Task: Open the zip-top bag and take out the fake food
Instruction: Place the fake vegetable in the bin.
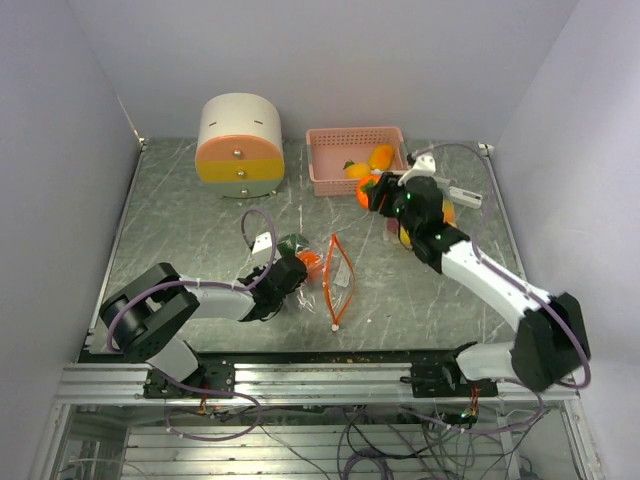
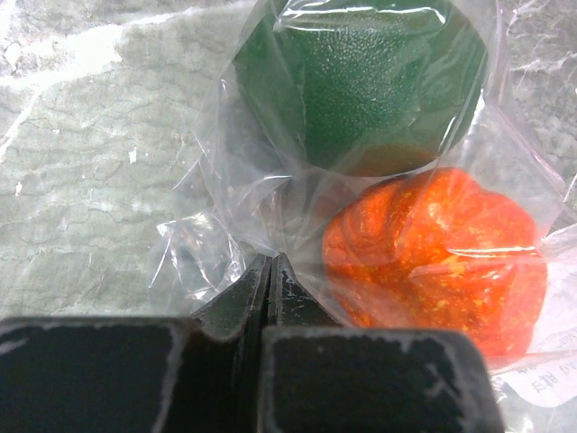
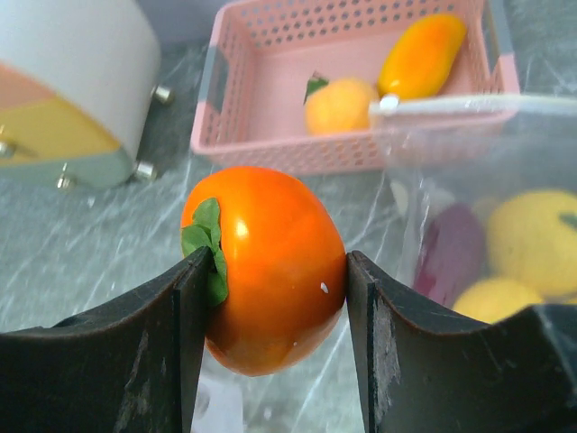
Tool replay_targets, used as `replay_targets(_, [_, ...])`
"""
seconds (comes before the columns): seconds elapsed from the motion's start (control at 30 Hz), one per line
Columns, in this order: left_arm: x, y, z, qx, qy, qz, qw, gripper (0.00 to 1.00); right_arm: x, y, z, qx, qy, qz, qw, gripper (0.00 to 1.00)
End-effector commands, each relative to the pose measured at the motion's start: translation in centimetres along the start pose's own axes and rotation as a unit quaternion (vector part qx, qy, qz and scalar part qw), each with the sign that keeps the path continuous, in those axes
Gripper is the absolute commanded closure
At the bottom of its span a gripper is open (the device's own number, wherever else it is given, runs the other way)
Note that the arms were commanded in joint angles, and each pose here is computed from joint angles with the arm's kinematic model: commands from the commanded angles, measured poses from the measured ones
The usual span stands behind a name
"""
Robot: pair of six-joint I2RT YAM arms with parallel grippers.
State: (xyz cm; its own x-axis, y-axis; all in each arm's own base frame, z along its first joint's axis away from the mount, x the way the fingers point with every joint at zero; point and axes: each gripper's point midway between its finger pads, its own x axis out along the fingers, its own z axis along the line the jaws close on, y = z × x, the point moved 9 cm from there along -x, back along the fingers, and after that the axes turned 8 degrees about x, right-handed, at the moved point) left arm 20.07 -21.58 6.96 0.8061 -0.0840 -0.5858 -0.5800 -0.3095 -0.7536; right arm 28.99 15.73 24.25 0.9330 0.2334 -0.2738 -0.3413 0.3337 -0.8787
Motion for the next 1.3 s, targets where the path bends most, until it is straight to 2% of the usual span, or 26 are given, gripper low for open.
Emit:
replay_targets(0.0, [-0.4, 2.1, 2.4, 0.042, -0.042, 0.043, 0.997, 0.93, 5.1, -3.9, -0.5, 0.036, -0.028, -0.051, 0.998, 0.59])
replay_targets(0.1, [-0.9, 1.6, 2.3, 0.039, -0.033, 0.035, 0.998, 0.93, 9.0, -5.1, -0.7, 0.028, -0.050, -0.049, 0.997, 0.59])
replay_targets(0.2, [-1.3, 1.0, 2.0, 0.041, -0.026, 0.033, 0.998, 0.93, 12.7, -5.0, -0.1, -0.021, -0.076, -0.036, 0.996, 0.58])
replay_targets(0.43, [-1.6, 0.3, 1.6, 0.045, -0.025, 0.025, 0.998, 0.93, 20.6, -2.1, -0.3, -0.079, -0.093, 0.020, 0.992, 0.57])
replay_targets(0.6, [-1.7, 0.3, 1.3, 0.047, -0.022, 0.031, 0.998, 0.93, 23.3, -0.7, -0.3, -0.100, -0.088, -0.002, 0.991, 0.57])
replay_targets(0.8, [-2.3, 0.1, 1.5, 0.044, -0.018, 0.022, 0.999, 0.93, 25.6, 0.9, -0.5, -0.103, -0.075, 0.025, 0.992, 0.54])
replay_targets(0.97, [-2.0, 0.6, 1.7, 0.047, -0.022, 0.028, 0.998, 0.93, 25.6, 1.1, -0.1, -0.097, -0.082, 0.025, 0.992, 0.39])
replay_targets(1.13, [-1.8, 0.8, 1.6, 0.051, -0.016, 0.034, 0.998, 0.93, 24.4, -1.0, 0.4, -0.102, -0.070, 0.010, 0.992, 0.12])
replay_targets(1.27, [-1.9, 0.8, 1.6, 0.047, -0.016, 0.032, 0.998, 0.93, 21.2, -3.2, 0.7, -0.107, -0.063, -0.008, 0.992, 0.09])
